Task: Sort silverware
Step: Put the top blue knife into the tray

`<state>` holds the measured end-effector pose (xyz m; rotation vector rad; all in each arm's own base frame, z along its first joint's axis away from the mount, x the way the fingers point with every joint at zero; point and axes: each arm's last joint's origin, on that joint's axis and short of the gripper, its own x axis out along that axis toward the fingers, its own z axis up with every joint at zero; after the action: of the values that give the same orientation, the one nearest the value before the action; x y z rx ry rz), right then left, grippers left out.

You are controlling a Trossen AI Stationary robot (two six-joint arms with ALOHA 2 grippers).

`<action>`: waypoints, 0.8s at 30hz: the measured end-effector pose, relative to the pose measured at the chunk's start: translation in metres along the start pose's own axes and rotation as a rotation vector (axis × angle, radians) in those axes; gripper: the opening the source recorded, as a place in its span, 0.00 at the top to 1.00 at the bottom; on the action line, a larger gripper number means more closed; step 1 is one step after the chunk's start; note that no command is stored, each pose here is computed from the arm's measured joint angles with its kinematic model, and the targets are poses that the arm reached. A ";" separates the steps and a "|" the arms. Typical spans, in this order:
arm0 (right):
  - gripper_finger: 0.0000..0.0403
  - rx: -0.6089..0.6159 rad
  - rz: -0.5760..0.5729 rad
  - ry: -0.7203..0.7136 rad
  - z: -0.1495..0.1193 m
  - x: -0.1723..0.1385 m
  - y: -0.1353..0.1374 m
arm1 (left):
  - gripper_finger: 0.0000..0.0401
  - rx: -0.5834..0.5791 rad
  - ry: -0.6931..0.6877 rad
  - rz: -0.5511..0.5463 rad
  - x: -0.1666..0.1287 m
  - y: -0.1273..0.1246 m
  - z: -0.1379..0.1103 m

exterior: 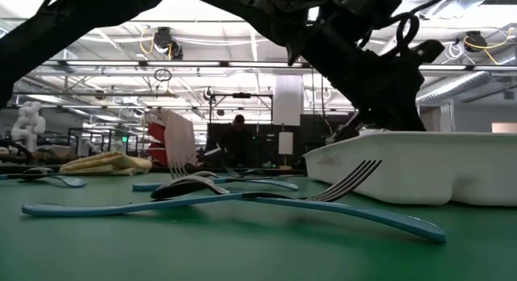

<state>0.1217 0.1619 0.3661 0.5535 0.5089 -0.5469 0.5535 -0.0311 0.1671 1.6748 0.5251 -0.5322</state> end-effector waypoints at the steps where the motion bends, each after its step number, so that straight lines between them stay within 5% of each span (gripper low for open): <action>1: 0.46 0.000 0.002 0.001 0.000 0.000 0.000 | 0.99 0.000 -0.016 0.010 0.000 0.001 0.000; 24: 0.46 -0.032 0.007 0.004 -0.001 -0.001 0.000 | 0.94 -0.092 -0.140 0.044 0.000 0.003 -0.001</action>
<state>0.1207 0.1631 0.3661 0.5261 0.5184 -0.5305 0.5555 -0.0311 0.1699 1.5456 0.4038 -0.5795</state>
